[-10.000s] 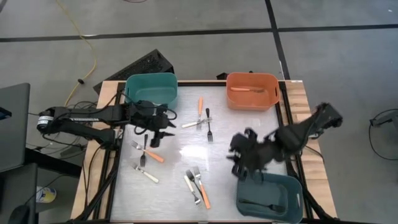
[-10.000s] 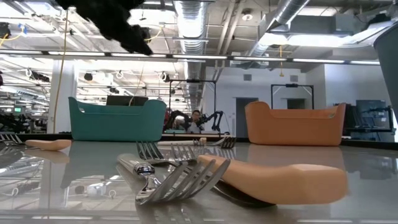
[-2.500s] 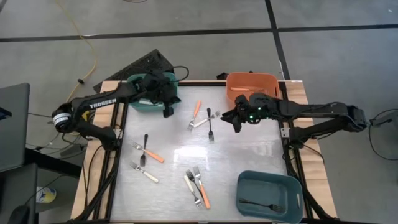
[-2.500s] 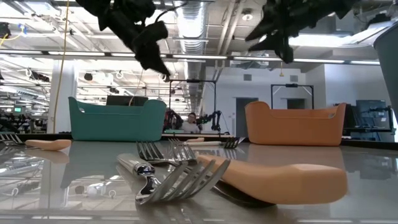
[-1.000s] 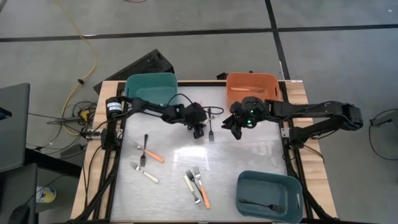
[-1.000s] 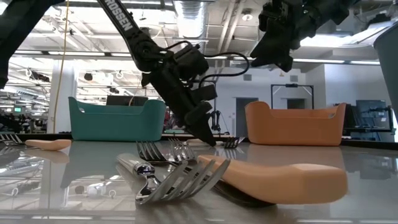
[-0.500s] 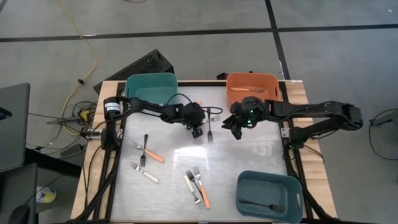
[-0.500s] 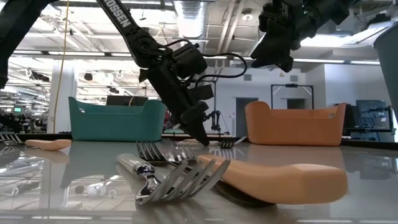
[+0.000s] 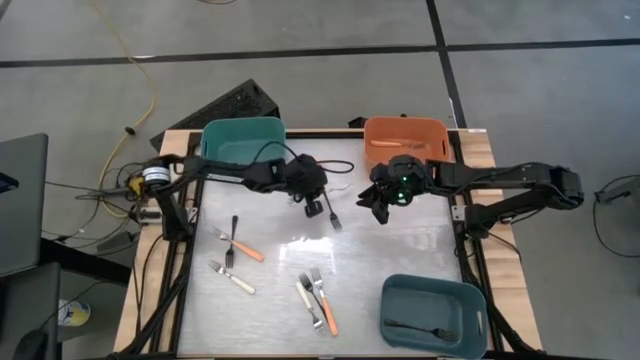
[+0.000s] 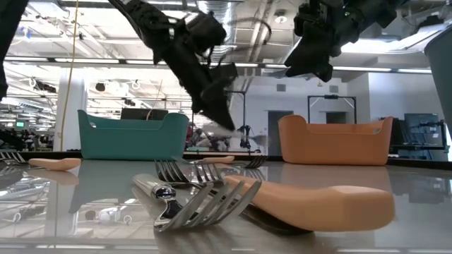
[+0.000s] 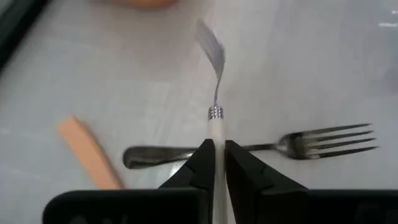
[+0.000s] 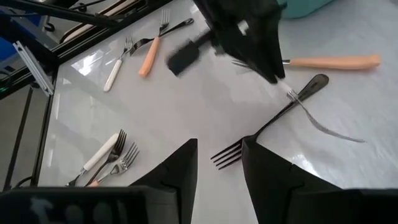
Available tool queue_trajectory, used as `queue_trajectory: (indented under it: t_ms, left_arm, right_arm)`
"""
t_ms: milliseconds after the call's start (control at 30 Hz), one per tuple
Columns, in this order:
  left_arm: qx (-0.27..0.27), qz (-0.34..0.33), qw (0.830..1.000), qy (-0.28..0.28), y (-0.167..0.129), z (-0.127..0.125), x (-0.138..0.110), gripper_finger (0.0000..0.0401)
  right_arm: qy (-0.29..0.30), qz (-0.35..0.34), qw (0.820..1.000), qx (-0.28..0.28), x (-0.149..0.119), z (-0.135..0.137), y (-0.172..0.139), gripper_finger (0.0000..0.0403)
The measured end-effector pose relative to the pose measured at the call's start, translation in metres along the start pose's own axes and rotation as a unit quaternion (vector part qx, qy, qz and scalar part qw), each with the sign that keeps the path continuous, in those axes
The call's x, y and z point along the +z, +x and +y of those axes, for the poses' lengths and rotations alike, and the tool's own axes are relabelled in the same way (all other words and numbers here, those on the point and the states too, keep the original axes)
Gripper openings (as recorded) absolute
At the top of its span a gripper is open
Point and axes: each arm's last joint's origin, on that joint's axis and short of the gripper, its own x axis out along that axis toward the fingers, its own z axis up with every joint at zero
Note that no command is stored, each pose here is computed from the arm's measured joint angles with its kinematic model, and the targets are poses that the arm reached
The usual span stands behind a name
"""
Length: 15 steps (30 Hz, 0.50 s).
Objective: Sort silverware by color (type)
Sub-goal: Put the white fork into the green bin
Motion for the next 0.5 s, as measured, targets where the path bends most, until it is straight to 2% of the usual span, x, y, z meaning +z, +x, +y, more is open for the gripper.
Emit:
queue_trajectory:
  t_ms: [100, 333, 500]
  left_arm:
    - [0.007, -0.023, 1.0, 0.009, -0.021, 0.003, 0.012, 0.0]
    - [0.026, -0.082, 0.996, 0.015, -0.068, 0.019, 0.033, 0.0001]
    - [-0.001, -0.05, 0.999, 0.003, -0.065, 0.019, 0.026, 0.0001]
  right_arm:
    - [0.001, -0.002, 1.0, 0.001, 0.0, 0.0, 0.0, 0.0148]
    - [0.003, -0.005, 1.0, 0.002, 0.001, 0.0, 0.0, 0.0148]
    - [0.004, -0.01, 1.0, 0.003, 0.002, 0.001, 0.0, 0.0148]
